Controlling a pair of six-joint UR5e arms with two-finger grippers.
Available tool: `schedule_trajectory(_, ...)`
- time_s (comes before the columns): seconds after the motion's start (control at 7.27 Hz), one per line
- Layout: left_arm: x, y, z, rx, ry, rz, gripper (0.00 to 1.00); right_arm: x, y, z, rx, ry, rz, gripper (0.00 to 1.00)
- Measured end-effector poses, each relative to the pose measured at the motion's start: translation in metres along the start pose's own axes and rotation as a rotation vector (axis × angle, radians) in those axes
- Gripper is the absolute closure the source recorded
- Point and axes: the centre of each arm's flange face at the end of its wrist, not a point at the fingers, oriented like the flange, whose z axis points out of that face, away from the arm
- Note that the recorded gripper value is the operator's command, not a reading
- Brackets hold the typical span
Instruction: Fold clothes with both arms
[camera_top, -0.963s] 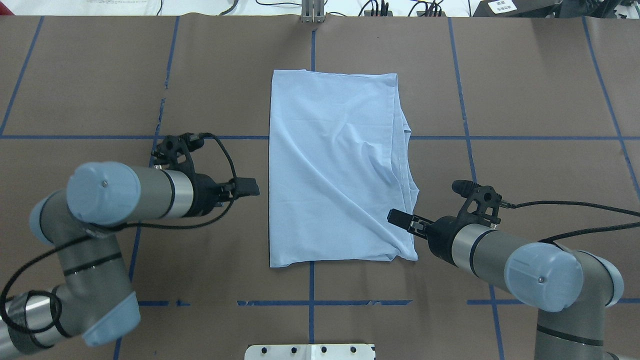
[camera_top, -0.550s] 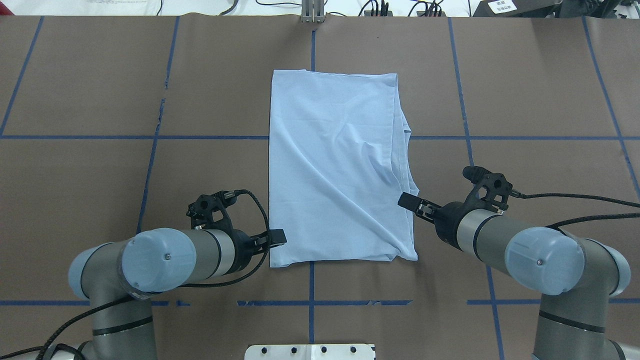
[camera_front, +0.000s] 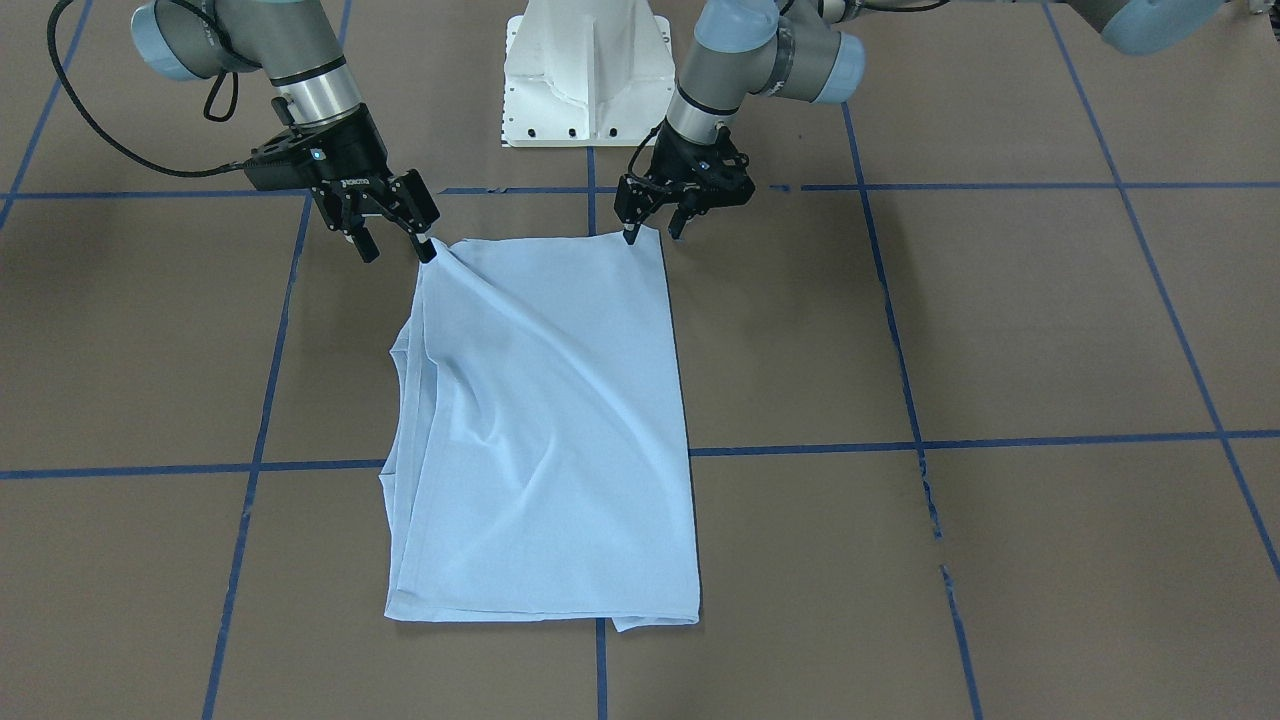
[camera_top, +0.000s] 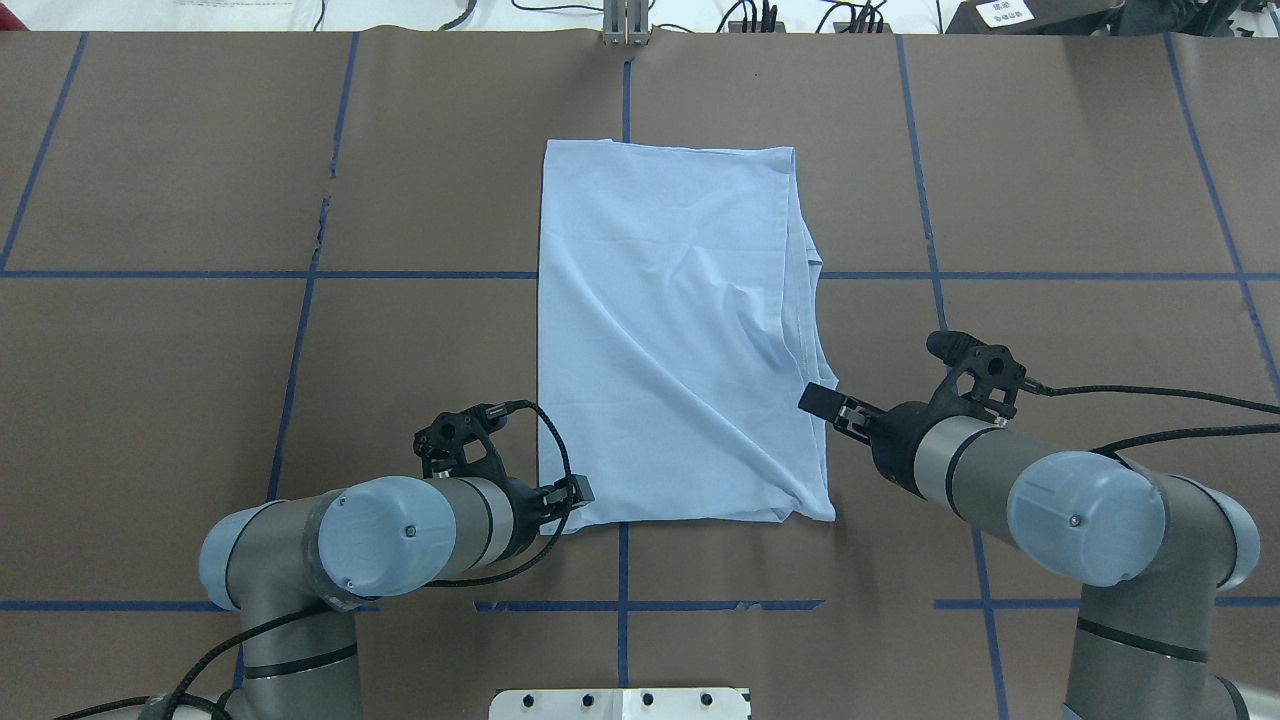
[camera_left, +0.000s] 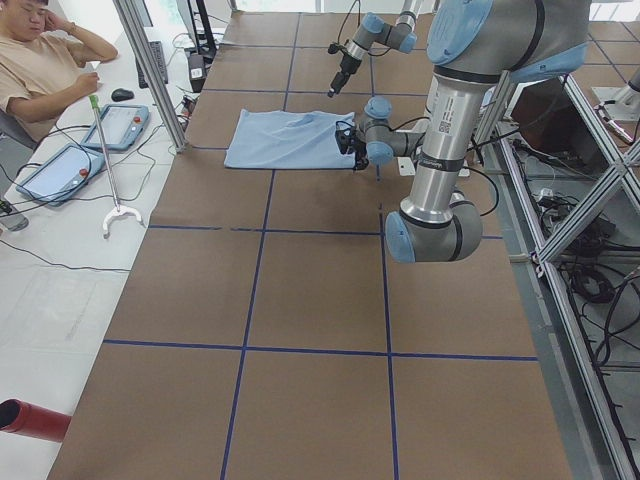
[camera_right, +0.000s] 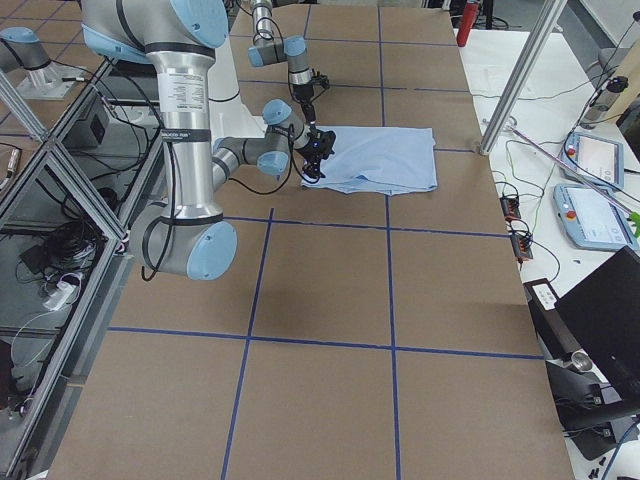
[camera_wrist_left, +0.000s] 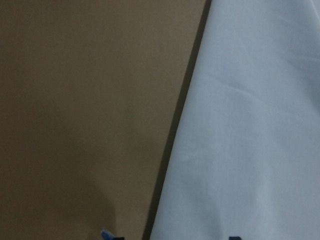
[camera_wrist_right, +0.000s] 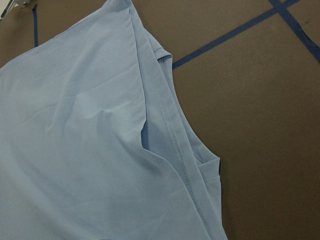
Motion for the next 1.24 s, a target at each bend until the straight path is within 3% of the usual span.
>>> schedule_trajectory(0.14, 0.0002, 0.0003, 0.0022, 0.0, -0.003, 0.0, 0.25, 0.0004, -0.0002, 0.0006, 0.001, 0.001, 0.0, 0.04)
schedule_trajectory(0.41, 0.0011, 0.001, 0.0033, 0.0, -0.004, 0.0, 0.36, 0.0017, 0.0, 0.0023, 0.001, 0.004, 0.0, 0.04)
schedule_trajectory(1.24, 0.0025, 0.0031, 0.0037, -0.004, -0.002, 0.002, 0.37, 0.0016, -0.0002, 0.0023, 0.001, 0.002, 0.002, 0.04)
